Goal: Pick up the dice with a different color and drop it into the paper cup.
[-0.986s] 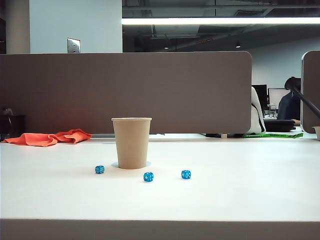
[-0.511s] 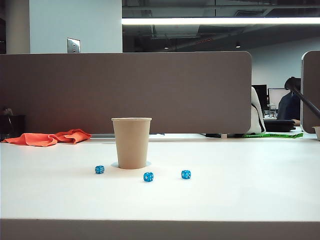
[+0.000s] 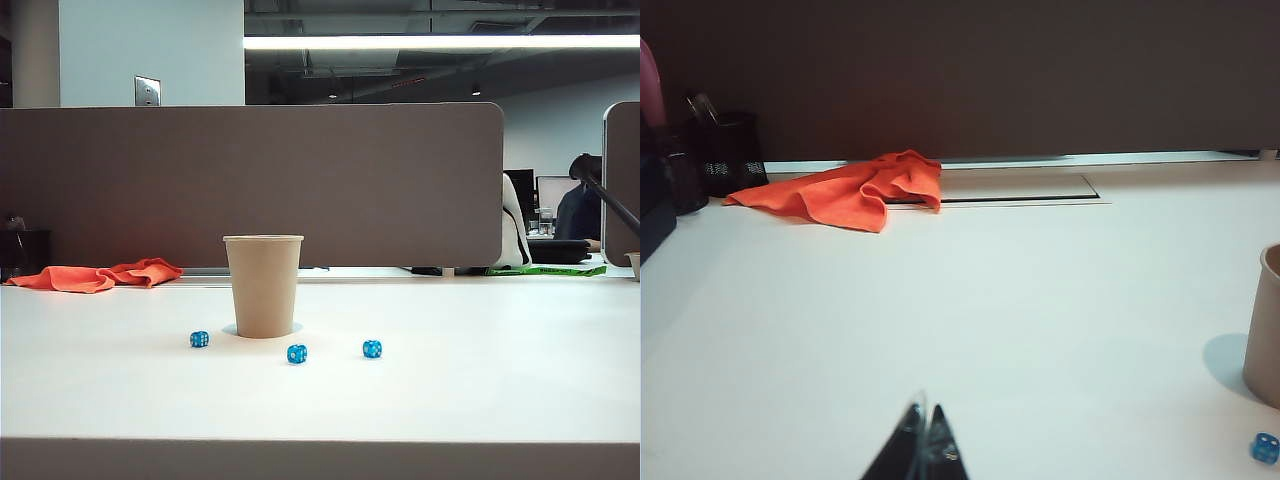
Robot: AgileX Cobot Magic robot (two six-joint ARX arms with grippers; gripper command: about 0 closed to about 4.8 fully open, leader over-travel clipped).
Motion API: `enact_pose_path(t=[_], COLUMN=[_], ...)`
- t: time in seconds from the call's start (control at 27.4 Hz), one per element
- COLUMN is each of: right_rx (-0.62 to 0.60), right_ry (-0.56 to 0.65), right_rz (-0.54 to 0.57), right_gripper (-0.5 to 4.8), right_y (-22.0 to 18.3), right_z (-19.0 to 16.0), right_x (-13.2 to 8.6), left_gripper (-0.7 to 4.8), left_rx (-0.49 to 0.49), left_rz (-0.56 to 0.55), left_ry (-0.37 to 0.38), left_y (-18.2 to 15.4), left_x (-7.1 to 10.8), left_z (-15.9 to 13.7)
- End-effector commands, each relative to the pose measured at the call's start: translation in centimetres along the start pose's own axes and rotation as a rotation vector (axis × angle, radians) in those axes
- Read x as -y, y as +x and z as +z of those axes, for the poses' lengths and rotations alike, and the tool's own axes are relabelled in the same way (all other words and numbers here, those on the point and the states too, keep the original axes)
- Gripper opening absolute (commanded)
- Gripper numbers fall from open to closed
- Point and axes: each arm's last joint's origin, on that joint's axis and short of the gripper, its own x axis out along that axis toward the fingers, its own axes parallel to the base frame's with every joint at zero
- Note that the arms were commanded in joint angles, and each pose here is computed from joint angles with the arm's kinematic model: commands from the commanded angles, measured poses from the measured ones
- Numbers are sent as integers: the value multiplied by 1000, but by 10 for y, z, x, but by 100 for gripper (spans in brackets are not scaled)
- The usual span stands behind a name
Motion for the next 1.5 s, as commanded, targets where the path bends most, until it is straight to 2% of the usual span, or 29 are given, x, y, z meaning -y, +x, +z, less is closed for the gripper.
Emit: enact_pose_path(t=[0.04, 0.22, 0.51, 0.84, 1.02, 1.5], right_rx=[-6, -9, -9, -9, -9, -10], right_ry=[10, 14, 12, 12, 12, 12], right_rz=[-6, -5, -4, -4, -5, -4], right_gripper=[-1, -1, -1, -1, -1, -1], right_y=[0, 0, 0, 0, 0, 0], right_z=[-1, -1, -1, -1, -1, -1], right_x=[0, 0, 0, 0, 0, 0], left_gripper=[-6, -6, -6, -6, -6, -6], left_rx=[17, 15, 15, 14, 15, 16], left_rz=[3, 14, 13, -12, -50, -22], left_ry=[-29, -63, -67, -121, -108, -11], left_y=[0, 0, 0, 0, 0, 0], left_x=[0, -1, 0, 2, 6, 5], left_z=[2, 2, 2, 2, 2, 2])
